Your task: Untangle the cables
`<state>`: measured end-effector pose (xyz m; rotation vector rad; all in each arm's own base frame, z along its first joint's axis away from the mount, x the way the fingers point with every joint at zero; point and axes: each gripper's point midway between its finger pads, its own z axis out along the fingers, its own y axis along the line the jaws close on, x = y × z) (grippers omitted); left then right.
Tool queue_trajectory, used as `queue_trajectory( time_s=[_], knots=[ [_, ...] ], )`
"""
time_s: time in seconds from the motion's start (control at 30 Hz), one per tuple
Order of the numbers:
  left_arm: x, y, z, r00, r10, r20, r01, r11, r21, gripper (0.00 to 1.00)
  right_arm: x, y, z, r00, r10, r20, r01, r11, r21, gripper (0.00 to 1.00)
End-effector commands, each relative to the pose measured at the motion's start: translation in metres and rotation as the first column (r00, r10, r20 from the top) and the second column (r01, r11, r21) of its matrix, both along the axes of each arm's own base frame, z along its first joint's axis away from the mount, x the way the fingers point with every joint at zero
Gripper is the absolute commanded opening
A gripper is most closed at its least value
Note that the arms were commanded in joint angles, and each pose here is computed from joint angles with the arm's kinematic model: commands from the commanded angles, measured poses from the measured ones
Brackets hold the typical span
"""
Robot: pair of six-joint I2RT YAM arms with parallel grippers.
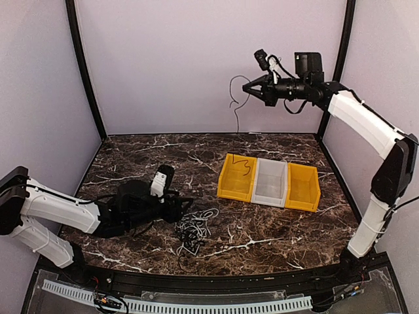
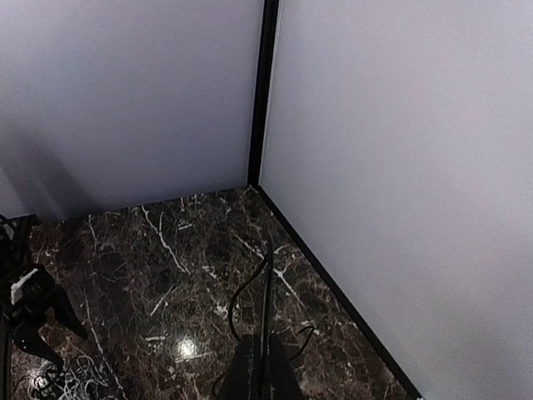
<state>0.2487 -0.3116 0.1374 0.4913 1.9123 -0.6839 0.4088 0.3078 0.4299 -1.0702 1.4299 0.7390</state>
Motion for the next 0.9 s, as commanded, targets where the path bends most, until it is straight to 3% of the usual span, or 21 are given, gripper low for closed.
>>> queue_trajectory(
  time_s=[0.0,0.53,0.87],
  knots=[
    [-0.001,0.009,0.002,1.0,0.021,0.014,-0.021,1.0,-0.002,0.63,-0.003,-0.013,-0.028,0.997,-0.058,0.05,0.06,0.997,-0.04,0.0],
    [-0.001,0.004,-0.01,1.0,0.011,-0.008,-0.011,1.0,0.013,0.63,-0.011,-0.021,-0.187,0.962,-0.079,-0.262,0.004,0.961,-0.277,0.0],
    [-0.002,0.008,-0.015,1.0,0.023,-0.022,-0.022,1.0,0.02,0.63,0.034,-0.019,-0.226,0.95,-0.214,-0.228,0.115,0.917,-0.383,0.0]
  ],
)
